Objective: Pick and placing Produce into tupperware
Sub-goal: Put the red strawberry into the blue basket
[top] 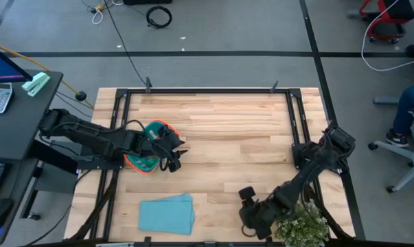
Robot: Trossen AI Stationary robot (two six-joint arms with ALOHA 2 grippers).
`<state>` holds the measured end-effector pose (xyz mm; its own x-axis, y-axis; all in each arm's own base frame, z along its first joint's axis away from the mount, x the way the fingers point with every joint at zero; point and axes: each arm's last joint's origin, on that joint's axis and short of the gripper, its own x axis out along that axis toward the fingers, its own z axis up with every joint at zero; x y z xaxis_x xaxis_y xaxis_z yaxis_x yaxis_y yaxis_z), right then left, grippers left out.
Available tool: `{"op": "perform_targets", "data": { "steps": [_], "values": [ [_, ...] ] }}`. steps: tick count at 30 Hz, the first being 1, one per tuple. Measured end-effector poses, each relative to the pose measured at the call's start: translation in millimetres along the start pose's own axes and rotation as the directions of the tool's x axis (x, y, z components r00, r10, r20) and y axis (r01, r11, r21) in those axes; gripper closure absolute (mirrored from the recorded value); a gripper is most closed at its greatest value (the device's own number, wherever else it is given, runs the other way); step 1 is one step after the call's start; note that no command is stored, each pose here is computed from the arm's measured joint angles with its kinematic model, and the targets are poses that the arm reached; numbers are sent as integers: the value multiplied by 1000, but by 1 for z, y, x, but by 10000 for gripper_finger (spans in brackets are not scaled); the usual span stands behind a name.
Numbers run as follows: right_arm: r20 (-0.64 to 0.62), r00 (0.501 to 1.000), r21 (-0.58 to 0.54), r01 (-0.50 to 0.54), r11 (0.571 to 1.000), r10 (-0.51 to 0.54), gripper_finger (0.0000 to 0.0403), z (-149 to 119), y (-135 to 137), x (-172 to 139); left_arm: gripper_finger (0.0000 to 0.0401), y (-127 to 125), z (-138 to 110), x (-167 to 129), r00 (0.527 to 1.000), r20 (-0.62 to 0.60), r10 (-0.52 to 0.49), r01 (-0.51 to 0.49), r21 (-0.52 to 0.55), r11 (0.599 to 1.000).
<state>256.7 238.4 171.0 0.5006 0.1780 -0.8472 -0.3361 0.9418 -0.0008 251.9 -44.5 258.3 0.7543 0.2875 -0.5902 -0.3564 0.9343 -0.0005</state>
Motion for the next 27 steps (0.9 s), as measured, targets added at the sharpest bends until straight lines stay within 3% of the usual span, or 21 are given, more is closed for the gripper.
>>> {"op": "perform_targets", "data": {
  "steps": [5,27],
  "values": [
    [3,997,-30,81,996,-81,215,-5,4,-2,229,0,0,0,1000,1,0,0,-5,1000],
    [-101,988,-6,116,993,-116,217,-17,1,17,228,0,0,0,1000,5,-2,2,-7,1000]
  ]
}}
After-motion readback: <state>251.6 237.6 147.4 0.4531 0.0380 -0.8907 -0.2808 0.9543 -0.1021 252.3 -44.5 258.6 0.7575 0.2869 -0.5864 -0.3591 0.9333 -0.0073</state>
